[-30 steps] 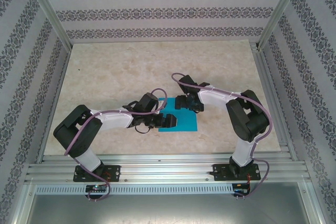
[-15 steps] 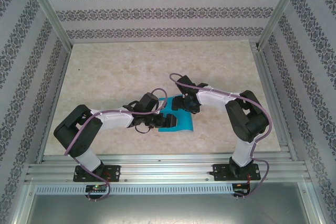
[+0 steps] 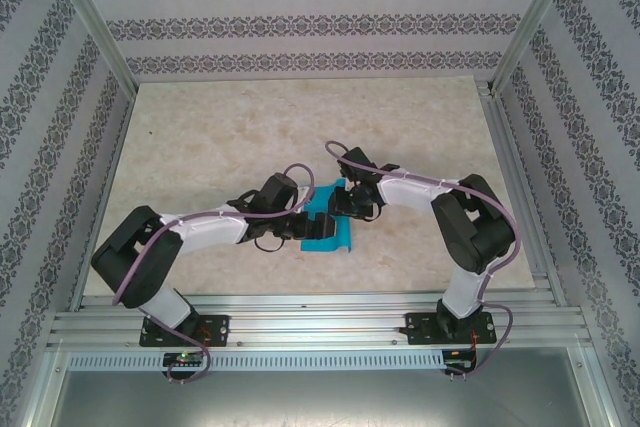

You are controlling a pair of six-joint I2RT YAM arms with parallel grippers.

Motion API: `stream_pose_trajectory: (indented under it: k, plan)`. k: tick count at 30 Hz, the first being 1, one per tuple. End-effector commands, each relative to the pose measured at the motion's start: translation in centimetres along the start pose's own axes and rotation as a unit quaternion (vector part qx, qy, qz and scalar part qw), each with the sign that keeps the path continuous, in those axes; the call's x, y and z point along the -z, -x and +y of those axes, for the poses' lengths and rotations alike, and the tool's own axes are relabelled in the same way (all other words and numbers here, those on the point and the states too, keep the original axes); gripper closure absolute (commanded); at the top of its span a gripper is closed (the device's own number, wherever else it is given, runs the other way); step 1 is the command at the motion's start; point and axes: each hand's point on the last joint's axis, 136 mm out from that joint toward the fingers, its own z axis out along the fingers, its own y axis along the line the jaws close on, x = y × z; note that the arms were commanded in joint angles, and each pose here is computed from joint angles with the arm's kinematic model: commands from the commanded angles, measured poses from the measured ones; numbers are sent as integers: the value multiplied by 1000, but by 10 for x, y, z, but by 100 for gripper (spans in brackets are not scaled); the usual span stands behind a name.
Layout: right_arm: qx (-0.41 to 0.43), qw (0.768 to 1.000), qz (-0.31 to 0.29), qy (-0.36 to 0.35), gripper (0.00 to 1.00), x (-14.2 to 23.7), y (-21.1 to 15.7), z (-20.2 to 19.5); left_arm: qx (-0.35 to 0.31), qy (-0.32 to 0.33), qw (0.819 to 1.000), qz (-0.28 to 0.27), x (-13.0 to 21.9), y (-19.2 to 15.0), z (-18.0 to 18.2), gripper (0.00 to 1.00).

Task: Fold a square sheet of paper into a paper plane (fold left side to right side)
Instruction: Pick up the square sheet of paper from the center of the table, then place a square sheet of paper at the center of the table.

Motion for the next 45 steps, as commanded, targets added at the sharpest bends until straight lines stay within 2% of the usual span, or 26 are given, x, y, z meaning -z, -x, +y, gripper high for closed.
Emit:
stream_pose_trajectory:
  k: [1,7,13,20,23,27,30,38,42,45]
  plan:
    - [-5,998,-39,58,68,21,14,11,-26,-11,998,-51,37,23,-9,5]
    - [-23,984,-94,147,72,54,27,14,-17,-36,992,-122,103,49,-9,1]
    - [-8,949,-162,270,74,113,42,28,-8,-105,978,-178,152,68,-18,0]
    - [73,893,-235,376,76,203,41,65,-69,-192,959,-197,182,85,-64,0]
    - [111,860,-258,426,76,244,35,86,-94,-229,949,-197,191,91,-84,0]
    - [159,813,-271,490,77,296,22,114,-131,-264,935,-195,204,97,-109,0]
    - [194,787,-272,519,77,325,12,132,-165,-285,925,-191,212,98,-131,0]
    - [259,742,-265,558,77,364,-12,168,-210,-310,910,-176,215,102,-164,1]
    - [265,736,-258,567,77,367,-15,175,-227,-329,902,-162,212,96,-178,4]
    - [258,743,-258,561,77,361,-11,173,-248,-343,892,-158,214,88,-190,12]
